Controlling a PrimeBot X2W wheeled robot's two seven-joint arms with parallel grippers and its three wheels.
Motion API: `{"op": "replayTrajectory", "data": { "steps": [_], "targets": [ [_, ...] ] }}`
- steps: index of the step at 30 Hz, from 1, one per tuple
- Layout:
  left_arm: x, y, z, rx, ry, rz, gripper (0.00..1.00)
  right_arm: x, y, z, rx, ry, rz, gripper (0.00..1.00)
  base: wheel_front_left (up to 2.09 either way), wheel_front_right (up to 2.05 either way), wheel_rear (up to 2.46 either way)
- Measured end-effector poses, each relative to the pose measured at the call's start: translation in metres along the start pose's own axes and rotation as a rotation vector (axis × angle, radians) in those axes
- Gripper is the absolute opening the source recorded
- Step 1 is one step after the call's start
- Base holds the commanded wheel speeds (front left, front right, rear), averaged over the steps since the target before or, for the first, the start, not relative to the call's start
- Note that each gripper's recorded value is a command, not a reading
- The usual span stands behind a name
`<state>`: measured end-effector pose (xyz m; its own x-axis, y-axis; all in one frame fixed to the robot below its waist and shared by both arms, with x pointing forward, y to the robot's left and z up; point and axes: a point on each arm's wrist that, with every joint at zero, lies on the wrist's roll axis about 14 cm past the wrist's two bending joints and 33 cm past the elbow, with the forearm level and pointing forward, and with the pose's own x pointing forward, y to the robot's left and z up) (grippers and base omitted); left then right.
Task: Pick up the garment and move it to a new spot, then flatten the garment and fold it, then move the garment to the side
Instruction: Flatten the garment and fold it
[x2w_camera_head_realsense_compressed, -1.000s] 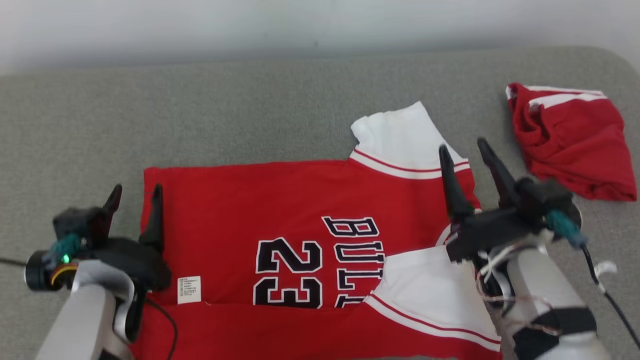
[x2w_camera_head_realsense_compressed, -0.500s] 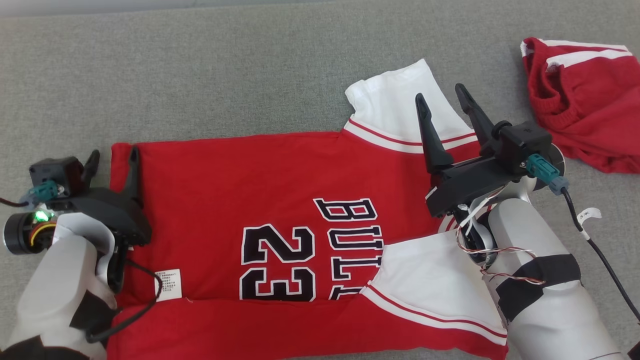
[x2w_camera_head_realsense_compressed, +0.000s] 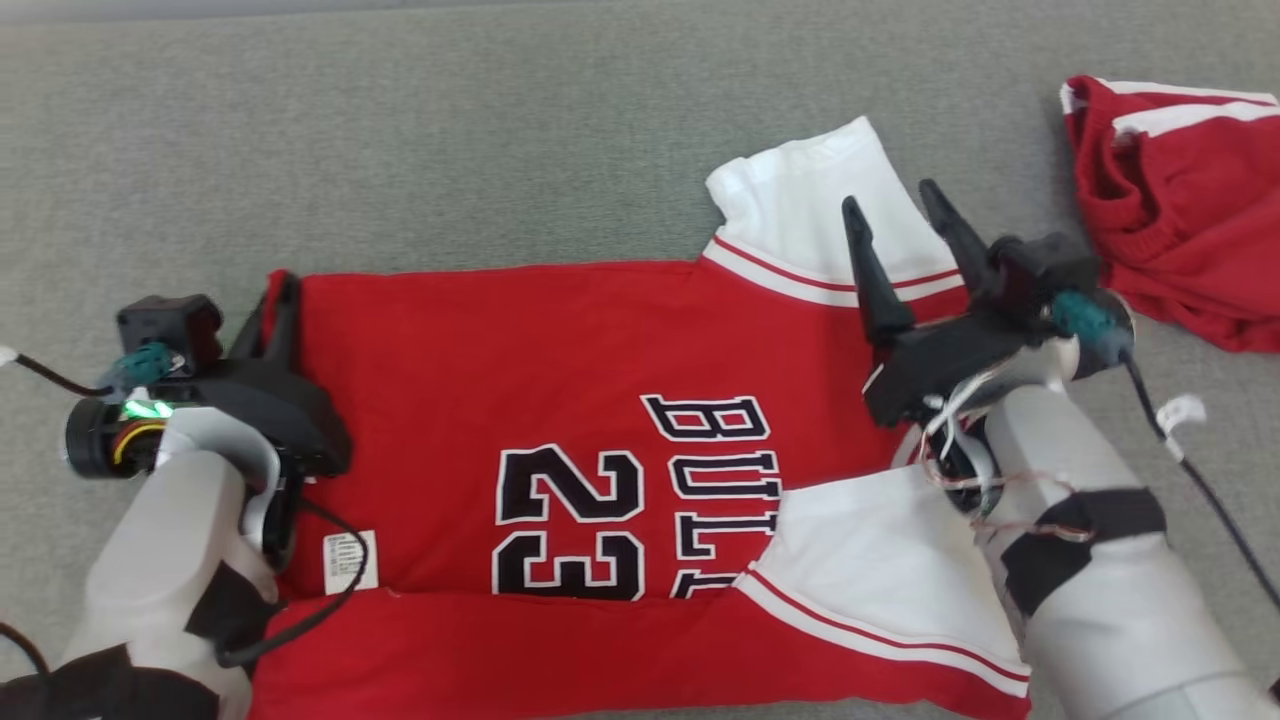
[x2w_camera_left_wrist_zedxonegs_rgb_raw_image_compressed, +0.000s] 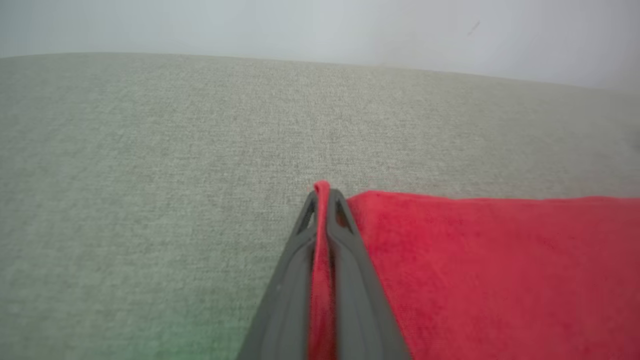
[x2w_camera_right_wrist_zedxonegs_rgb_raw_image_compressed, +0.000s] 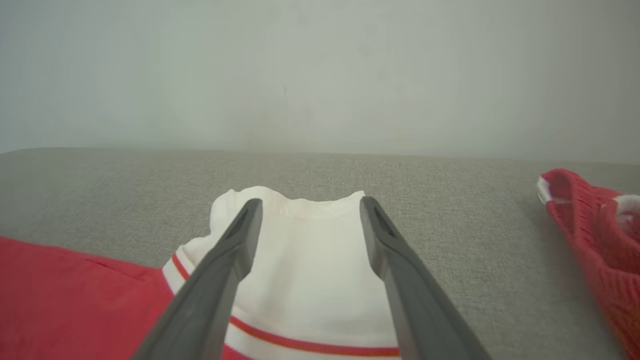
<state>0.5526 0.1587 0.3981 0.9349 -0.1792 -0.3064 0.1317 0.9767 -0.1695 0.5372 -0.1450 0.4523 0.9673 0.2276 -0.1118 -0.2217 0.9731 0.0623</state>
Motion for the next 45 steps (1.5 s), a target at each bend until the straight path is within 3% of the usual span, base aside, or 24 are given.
{"op": "replayTrajectory", "data": {
  "steps": [4,9,22,23,24,31,37,45],
  "targets": [
    [-0.005,-0.004,0.011,0.001,-0.049,-0.022,0.00,0.019,-0.005,0.004,0.003,0.039,-0.008,1.00,0.00,0.00,0.00],
    [-0.011,-0.008,0.035,0.000,-0.144,-0.050,0.00,0.039,-0.017,-0.011,0.000,0.183,-0.035,1.00,0.00,0.00,0.00],
    [-0.027,-0.016,0.025,0.016,-0.168,-0.082,0.00,0.076,-0.035,-0.047,-0.062,0.377,-0.070,1.00,0.00,0.00,0.00],
    [-0.028,-0.015,0.025,0.016,-0.169,-0.079,0.00,0.079,-0.033,-0.050,-0.063,0.386,-0.066,0.87,0.00,0.00,0.00],
    [-0.028,-0.013,0.024,0.016,-0.167,-0.075,0.00,0.081,-0.032,-0.051,-0.062,0.390,-0.064,0.03,0.00,0.00,0.00],
    [-0.034,-0.001,0.019,0.014,-0.157,-0.043,0.00,0.091,-0.028,-0.047,-0.074,0.344,-0.058,0.00,0.00,0.00,0.00],
    [-0.044,0.010,0.026,0.020,-0.167,-0.014,0.00,0.085,-0.044,-0.009,-0.065,0.209,-0.105,0.00,0.00,0.00,0.00],
    [-0.052,0.005,0.033,0.009,-0.182,-0.015,0.00,0.064,-0.019,0.015,-0.025,0.092,-0.071,0.00,0.00,0.00,0.00]
  ]
}}
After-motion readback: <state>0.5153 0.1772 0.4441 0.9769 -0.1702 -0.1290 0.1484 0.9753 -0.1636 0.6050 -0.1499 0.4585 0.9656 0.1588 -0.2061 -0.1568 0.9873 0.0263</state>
